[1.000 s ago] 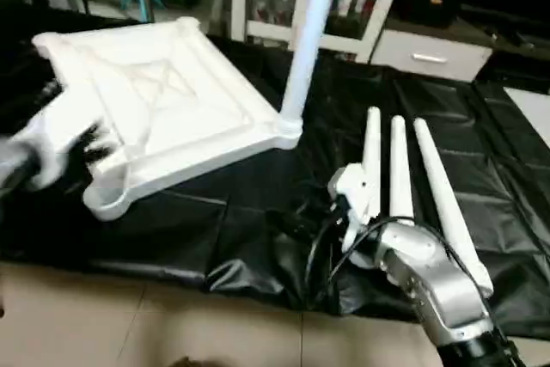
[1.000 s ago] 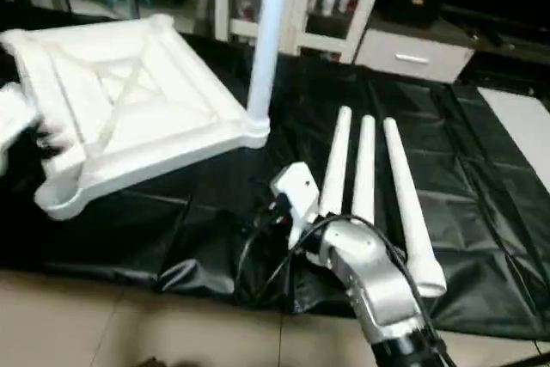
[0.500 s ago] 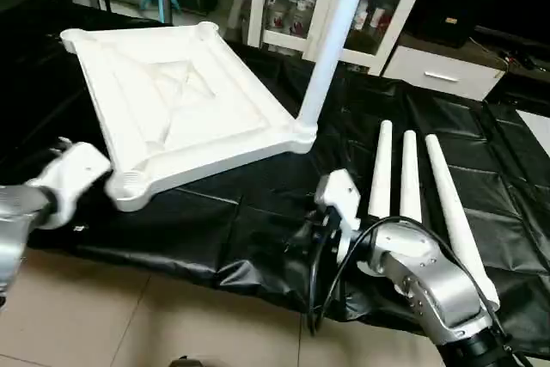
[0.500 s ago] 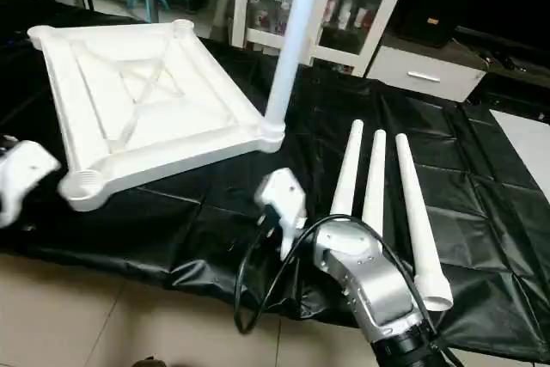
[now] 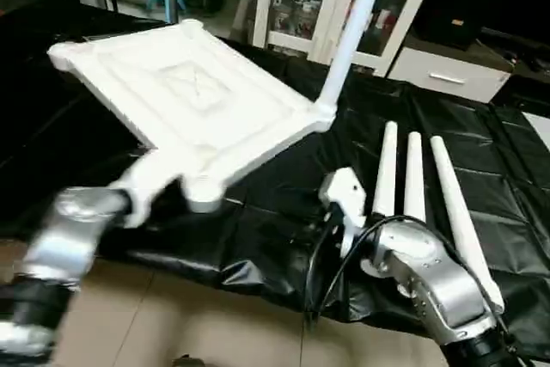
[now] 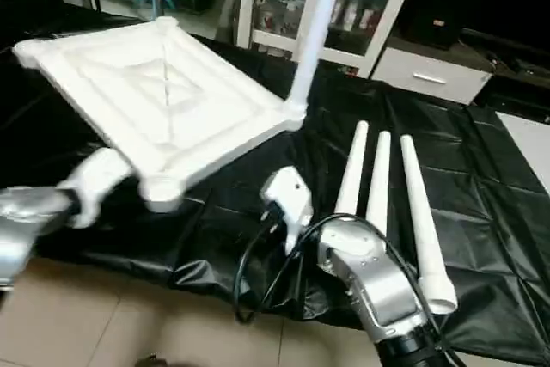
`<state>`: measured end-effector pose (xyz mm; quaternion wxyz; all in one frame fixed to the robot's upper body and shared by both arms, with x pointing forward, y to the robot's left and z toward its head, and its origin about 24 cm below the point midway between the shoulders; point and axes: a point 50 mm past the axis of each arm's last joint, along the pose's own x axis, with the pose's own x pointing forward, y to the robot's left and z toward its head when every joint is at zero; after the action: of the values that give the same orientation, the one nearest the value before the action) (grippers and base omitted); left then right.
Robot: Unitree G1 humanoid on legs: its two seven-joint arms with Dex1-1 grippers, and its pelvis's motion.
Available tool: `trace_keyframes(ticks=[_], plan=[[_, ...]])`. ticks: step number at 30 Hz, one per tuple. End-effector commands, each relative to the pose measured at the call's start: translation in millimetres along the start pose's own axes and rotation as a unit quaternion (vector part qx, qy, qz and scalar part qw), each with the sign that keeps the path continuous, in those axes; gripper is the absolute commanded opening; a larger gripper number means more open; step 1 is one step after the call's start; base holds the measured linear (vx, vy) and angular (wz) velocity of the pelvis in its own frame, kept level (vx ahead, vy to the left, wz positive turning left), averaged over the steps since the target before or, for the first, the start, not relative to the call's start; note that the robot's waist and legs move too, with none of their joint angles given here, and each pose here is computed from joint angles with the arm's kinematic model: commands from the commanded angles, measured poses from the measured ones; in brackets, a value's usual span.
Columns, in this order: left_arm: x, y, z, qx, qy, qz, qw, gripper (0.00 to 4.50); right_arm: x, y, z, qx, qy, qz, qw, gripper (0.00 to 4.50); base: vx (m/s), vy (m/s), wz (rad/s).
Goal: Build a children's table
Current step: Rotate table base, then pick table leg
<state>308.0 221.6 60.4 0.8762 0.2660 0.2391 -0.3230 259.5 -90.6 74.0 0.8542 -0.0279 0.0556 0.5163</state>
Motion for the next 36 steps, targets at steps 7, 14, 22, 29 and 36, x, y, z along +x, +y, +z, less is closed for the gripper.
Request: trace_keyframes(ticks=[7, 14, 22, 29, 36], plan=[[22.5, -27.1, 26.4, 0.018, -0.057, -0.038, 0.998, 1.39, -11.8, -12.2, 2.6, -0.005, -0.008, -0.049, 0.999, 3.98, 0.000, 0.000, 0.00], [-10.3, -25.6, 36.7, -0.015, -0.118, -0.015, 0.993, 1.39, -21.9, -28.9, 5.7, -0.001, 0.012, -0.141, 0.990, 3.98, 0.000, 0.000, 0.00], [-53.6, -24.9, 53.9, -0.103, -0.234, 0.025, 0.966, 1.39, -28.0, -71.5, 8.8, 0.064, 0.071, -0.322, 0.942, 4.47, 0.000, 0.000, 0.00], [-35.7, -30.1, 59.6, -0.107, -0.217, 0.070, 0.968, 1.39, -25.5, -88.0, 9.3, 0.082, 0.117, -0.401, 0.905, 4.47, 0.000, 0.000, 0.00], [-38.4, -58.7, 77.5, -0.062, -0.227, -0.073, 0.969, 1.39, -25.4, -96.2, -1.0, 0.144, 0.230, -0.447, 0.852, 4.47, 0.000, 0.000, 0.00]])
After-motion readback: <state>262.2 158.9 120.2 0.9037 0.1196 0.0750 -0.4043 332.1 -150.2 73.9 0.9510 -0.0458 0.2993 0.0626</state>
